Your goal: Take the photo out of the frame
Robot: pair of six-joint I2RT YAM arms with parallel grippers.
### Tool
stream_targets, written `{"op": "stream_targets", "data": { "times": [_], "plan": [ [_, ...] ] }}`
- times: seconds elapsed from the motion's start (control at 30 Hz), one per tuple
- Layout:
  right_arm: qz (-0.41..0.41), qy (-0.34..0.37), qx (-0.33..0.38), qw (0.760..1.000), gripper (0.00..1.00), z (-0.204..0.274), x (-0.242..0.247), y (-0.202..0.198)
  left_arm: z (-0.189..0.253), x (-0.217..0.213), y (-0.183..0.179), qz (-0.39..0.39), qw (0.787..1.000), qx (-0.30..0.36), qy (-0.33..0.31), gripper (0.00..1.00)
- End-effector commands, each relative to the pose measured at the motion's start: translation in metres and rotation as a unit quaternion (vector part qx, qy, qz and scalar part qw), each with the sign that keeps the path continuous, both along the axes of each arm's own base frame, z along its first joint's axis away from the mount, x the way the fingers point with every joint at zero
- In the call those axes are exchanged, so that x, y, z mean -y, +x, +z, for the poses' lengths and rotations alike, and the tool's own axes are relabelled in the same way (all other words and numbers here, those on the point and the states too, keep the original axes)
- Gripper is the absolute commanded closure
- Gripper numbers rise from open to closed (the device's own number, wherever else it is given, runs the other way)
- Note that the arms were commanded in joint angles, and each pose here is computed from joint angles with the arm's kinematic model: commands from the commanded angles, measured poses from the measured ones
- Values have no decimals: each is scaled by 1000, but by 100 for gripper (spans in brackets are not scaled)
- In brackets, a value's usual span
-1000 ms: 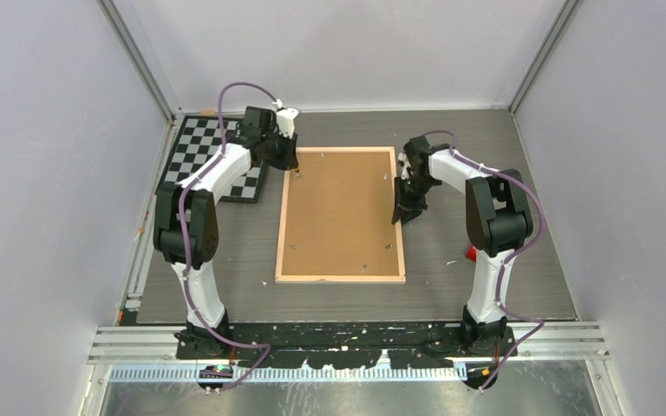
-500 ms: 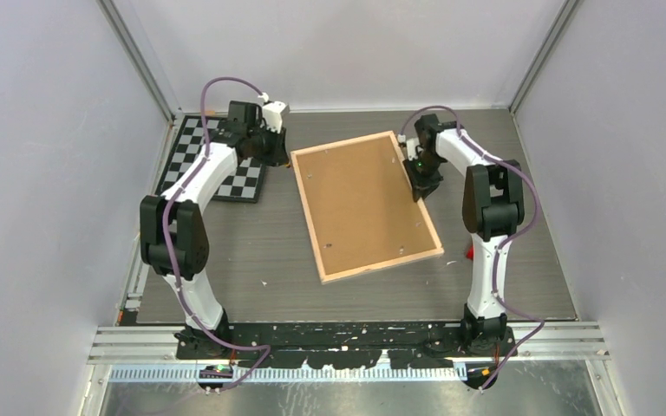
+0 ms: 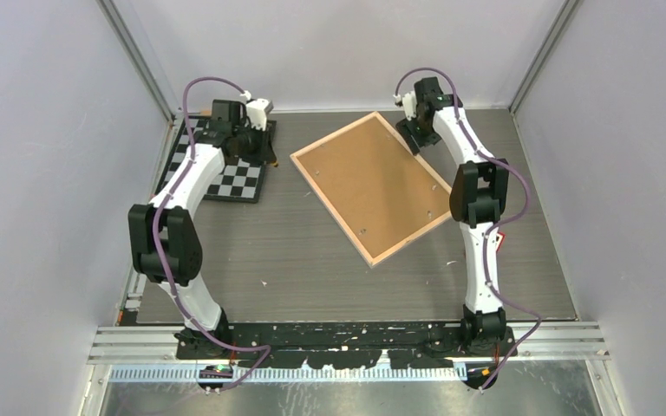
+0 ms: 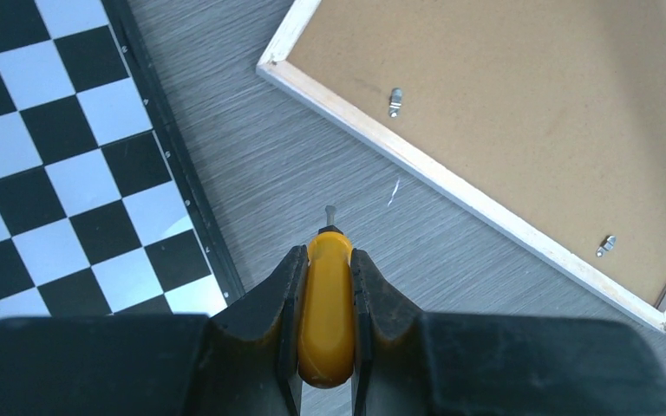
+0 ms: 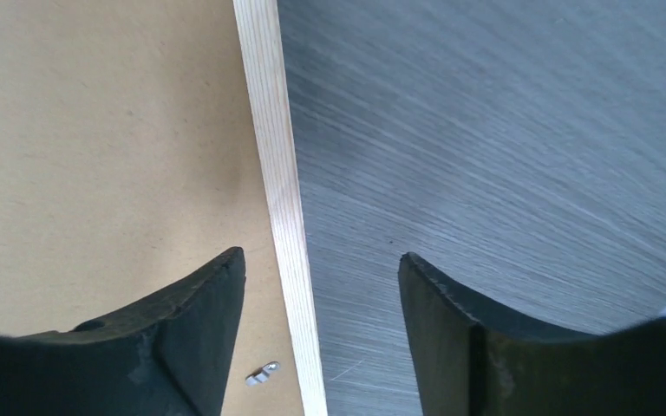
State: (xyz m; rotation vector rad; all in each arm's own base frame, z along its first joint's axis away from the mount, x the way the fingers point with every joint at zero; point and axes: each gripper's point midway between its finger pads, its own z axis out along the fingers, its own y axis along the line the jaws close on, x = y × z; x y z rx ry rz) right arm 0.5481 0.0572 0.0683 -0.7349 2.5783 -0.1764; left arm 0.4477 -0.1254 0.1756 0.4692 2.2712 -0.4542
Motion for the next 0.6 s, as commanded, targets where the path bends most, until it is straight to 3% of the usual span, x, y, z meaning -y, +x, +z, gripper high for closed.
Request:
{"op": "stream_targets", "data": {
  "times": [0.0, 0.33, 0.57],
  "plan": [
    [-10, 30, 63, 997, 27, 66, -32, 0, 38, -10, 0, 20, 999, 29, -20, 100],
    [67, 184, -14, 981, 25, 68, -194, -82, 59, -42, -4, 43, 998, 28, -25, 100],
    [87, 186, -37, 978, 31, 45, -258, -114, 65, -67, -25, 73, 997, 22, -33, 100]
  ]
}}
